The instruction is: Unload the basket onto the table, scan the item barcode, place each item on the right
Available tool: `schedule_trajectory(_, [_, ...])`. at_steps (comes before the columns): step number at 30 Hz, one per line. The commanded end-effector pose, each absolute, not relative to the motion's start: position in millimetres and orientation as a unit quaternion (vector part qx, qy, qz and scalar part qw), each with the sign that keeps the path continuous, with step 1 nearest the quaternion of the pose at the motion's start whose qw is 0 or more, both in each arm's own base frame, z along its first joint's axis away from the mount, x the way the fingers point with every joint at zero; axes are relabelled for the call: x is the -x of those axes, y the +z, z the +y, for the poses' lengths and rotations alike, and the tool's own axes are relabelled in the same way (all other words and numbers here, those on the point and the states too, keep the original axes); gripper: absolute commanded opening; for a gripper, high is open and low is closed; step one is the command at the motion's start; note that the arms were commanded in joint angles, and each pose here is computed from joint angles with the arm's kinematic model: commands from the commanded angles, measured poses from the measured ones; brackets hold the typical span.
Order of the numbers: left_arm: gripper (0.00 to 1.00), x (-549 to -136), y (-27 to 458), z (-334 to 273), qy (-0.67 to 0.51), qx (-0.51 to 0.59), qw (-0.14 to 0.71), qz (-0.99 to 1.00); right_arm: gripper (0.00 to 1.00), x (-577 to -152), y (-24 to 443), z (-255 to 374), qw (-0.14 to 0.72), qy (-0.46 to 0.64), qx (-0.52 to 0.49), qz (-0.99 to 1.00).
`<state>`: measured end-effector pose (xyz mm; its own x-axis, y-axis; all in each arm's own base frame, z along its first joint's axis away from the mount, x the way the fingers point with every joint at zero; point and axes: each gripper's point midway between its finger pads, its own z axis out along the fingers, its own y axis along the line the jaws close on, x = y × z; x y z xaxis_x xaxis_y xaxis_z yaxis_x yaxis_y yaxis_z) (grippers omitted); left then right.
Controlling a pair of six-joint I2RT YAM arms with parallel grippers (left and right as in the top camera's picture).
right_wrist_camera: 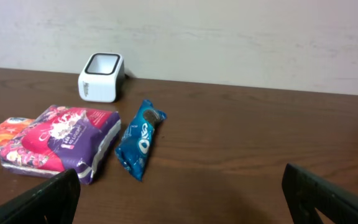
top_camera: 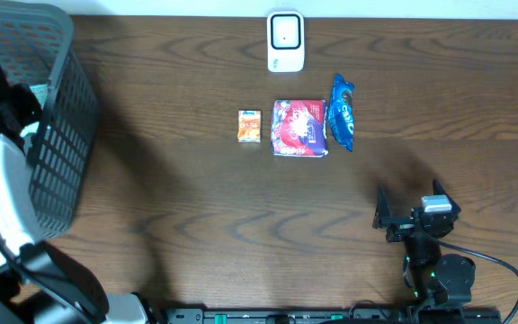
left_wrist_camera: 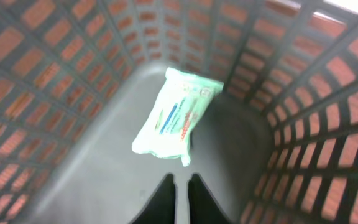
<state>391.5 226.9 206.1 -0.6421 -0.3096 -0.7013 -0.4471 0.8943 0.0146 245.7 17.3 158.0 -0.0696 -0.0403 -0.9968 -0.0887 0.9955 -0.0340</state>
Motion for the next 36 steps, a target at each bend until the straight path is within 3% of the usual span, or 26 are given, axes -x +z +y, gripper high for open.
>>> schedule_trajectory(1, [0.07,-373.1,199.1,214.1,0.062,0.255,0.333,0.906,0.99,-245.6,157.4,15.8,0.681,0.012,0.046,0.731])
schedule_trajectory(13, [0.07,-312.3,191.8,247.8,0.171,0.442,0.258,0.842,0.99,-245.6,157.4,15.8,0.681,0.012,0.046,0.731])
schedule_trajectory(20, [0.07,-274.1,195.7,222.7,0.153,0.479,0.211,0.838,0.99,-245.6,157.5,15.9,0.681,0.012,0.047,0.731])
schedule_trajectory(27, [0.07,-276.5,218.6,181.7,0.052,0.452,0.244,0.856,0.99,-245.6,157.5,15.8,0.681,0.012,0.046,0.731])
schedule_trajectory(36, [0.07,-281.2,231.1,182.3,0.051,0.441,0.274,0.853,0.99,-245.6,157.4,15.8,0.681,0.012,0.046,0.731])
